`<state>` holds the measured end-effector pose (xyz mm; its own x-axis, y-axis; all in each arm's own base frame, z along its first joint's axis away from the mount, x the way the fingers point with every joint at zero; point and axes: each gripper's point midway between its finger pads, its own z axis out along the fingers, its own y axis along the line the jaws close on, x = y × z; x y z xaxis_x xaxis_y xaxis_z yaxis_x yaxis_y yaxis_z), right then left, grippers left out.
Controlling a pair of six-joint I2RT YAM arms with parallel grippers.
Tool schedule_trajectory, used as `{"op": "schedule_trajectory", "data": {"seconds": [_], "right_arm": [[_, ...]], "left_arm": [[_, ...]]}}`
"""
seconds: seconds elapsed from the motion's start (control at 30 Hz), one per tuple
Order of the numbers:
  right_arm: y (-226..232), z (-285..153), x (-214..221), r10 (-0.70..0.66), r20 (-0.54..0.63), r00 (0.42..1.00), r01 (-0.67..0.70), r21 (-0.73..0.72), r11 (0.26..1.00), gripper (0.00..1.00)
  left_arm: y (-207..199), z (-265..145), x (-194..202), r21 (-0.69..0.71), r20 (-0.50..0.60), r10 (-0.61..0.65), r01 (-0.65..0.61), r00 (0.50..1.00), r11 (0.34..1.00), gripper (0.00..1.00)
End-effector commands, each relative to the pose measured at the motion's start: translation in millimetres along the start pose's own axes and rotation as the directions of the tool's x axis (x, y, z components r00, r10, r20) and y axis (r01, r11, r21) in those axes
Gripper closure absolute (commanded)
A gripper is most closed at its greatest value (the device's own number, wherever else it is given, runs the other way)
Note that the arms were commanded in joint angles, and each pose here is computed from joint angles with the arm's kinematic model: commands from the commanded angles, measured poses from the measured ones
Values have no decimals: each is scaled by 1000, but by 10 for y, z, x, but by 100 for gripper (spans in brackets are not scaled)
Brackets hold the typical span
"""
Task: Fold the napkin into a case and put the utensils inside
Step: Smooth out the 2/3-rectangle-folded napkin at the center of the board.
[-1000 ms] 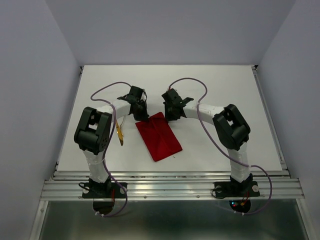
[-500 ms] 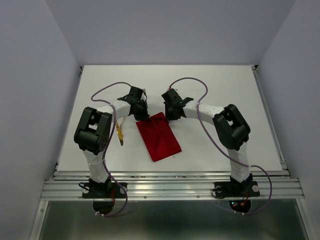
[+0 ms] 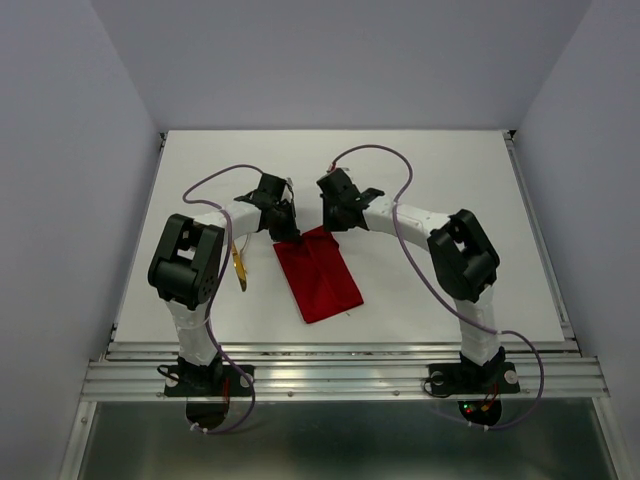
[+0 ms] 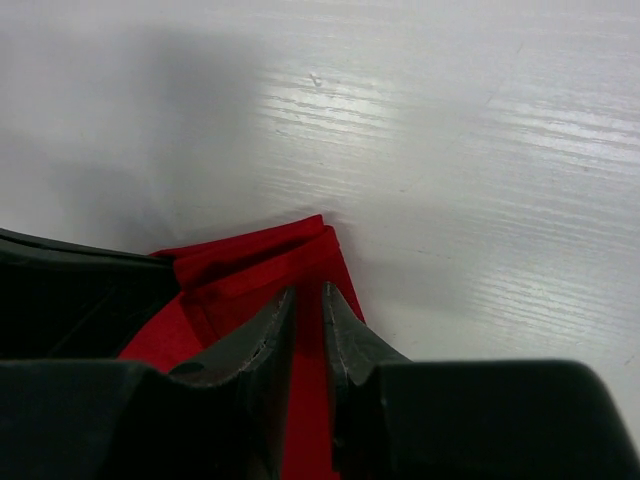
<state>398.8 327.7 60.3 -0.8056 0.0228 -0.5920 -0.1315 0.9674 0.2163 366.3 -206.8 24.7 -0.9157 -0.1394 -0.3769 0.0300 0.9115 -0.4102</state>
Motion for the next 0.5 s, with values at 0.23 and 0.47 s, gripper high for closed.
{"op": "schedule_trajectory", "data": {"seconds": [0.23,0.47], "right_arm": [[287,-15,-138,-7,26,1000,8,-50,999,78],[429,71,-70,-18,8,1000,19,-74,997,78]], "left_arm": [[3,-28,81,3,-22,2,-2,1000,1000,100],[0,-21,74,6,-23,3,-2,1000,1000,100]]}}
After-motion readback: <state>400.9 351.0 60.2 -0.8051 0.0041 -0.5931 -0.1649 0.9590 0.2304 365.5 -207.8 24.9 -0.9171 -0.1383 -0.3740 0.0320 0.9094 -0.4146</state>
